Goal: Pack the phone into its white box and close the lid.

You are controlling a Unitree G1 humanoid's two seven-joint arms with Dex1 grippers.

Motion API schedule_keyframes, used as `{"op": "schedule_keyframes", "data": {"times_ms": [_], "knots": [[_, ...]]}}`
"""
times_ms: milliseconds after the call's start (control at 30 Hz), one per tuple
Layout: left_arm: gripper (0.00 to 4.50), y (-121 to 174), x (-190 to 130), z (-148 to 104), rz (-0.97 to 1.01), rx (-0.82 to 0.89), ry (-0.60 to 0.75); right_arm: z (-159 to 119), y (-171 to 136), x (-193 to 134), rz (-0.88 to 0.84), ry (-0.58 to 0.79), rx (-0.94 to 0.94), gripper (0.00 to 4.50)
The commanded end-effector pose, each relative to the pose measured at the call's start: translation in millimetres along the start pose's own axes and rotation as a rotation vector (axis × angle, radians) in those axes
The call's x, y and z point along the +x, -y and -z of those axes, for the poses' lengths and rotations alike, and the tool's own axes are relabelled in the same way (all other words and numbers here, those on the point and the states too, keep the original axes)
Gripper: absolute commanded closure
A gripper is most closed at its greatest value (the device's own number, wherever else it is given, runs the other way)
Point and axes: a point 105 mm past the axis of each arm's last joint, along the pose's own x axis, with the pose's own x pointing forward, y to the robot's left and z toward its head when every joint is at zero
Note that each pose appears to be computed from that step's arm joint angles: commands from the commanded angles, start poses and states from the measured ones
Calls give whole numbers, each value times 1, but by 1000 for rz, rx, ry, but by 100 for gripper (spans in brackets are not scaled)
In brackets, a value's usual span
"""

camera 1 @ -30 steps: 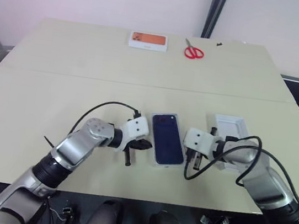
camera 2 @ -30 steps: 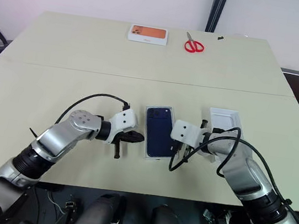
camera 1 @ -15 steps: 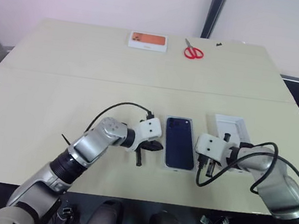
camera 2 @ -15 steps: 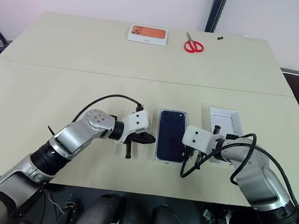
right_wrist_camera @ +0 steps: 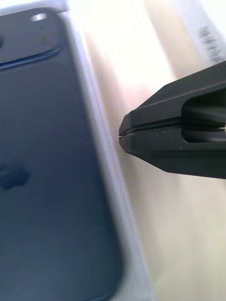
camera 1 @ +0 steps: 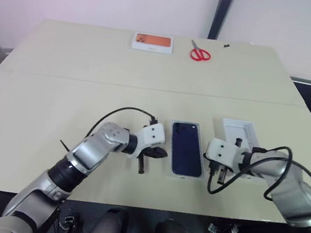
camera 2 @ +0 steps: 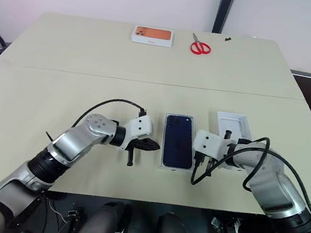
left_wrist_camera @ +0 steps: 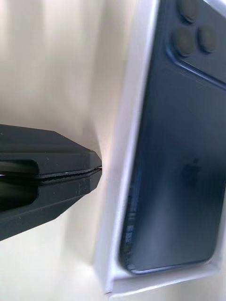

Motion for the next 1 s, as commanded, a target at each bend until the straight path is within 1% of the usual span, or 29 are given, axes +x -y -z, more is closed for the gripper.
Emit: {"op": "schedule_keyframes", "data": {"times_ms": [33,133,167,200,233,333,433,533,600,633,700,833,933,1000], "knots": [[450,-4,-22,15,-33,-29,-28,-4,17,-19,42,23,36,364],[450,-8,-41,24,-69,-55,-23,-5,25,-29,63,46,101,207],[450,-11,-48,26,-88,-74,-12,-4,29,-31,76,52,141,152],[450,-14,-57,29,-111,-102,4,-5,32,-32,91,63,196,112],[450,-16,-65,32,-128,-122,20,-4,36,-34,105,73,266,63],[450,-17,-88,43,-165,-142,63,2,43,-34,136,53,471,63],[450,-15,-112,57,-229,-97,114,9,46,-30,158,23,648,63],[450,-11,-127,62,-261,-83,188,11,47,-26,159,1,762,63],[450,-11,-139,63,-276,-133,256,9,48,-22,155,-12,832,63],[450,-12,-144,63,-284,-139,270,10,48,-20,158,-29,867,63],[450,-16,-149,54,-295,-108,306,13,48,-18,165,-58,920,63],[450,-17,-141,20,-250,-26,390,18,48,-15,184,-104,1017,63],[450,-9,-120,-8,-166,66,431,21,47,-14,192,-123,1037,63],[450,-3,-103,-16,-119,106,437,22,46,-13,193,-125,1042,63]]}}
